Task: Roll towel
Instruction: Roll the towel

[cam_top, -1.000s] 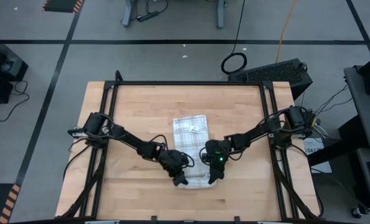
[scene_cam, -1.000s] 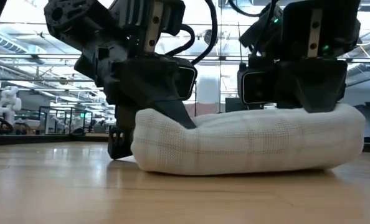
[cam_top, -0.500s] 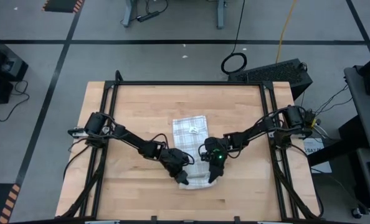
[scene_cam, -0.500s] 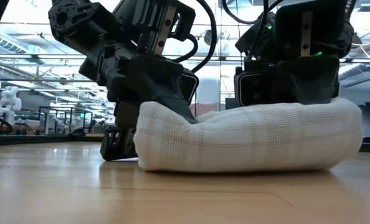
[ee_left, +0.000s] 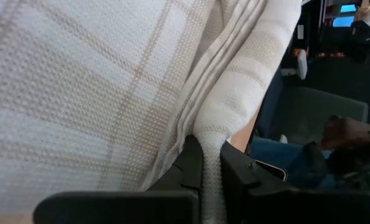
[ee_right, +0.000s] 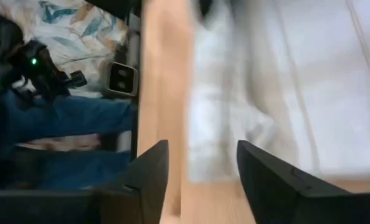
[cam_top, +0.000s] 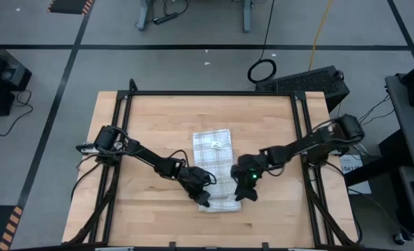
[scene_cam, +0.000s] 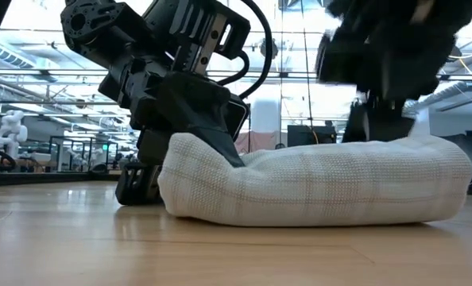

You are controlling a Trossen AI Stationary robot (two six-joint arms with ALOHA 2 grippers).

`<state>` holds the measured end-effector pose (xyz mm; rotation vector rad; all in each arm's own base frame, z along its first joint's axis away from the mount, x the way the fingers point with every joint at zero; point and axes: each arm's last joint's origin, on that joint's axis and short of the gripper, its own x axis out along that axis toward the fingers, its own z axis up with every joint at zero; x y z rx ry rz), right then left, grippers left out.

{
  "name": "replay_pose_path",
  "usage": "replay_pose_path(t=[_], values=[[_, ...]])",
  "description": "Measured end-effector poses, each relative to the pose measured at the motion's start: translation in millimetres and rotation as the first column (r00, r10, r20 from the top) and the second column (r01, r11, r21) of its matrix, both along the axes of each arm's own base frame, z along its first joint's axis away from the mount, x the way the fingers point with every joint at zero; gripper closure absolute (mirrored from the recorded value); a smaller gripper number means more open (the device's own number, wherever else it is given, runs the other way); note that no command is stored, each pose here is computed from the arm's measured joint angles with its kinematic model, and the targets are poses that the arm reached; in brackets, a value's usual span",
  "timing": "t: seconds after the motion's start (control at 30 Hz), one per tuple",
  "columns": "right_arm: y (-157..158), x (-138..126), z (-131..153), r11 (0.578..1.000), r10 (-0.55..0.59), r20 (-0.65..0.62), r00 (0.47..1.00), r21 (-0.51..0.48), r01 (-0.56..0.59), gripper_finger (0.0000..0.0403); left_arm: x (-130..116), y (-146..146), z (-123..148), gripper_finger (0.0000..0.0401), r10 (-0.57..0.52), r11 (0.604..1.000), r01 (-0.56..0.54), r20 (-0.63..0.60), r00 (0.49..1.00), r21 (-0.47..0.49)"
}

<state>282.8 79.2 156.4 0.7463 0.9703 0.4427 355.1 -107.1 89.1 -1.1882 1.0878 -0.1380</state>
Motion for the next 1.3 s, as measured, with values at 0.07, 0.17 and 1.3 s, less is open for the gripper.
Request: replay_pose_path(t=[0.07,0.17,1.3], values=[[13,-8,16,0.995,0.039,0.117,0.992,-0.101,-0.027,0.0213,1,1,0,0.0378,0.006,1.0,-0.006,-0.001,1.0,-0.007],[41,-23,32,0.97,0.102,0.253,0.962,-0.239,-0.04,0.0202,2,4,1,0.0378,0.027,0.999,-0.027,-0.009,1.0,-0.022],[81,-29,-32,0.772,0.107,0.202,0.973,-0.634,0.046,0.0125,5,13,1,0.0378,0.063,0.997,-0.064,-0.008,0.998,-0.034]])
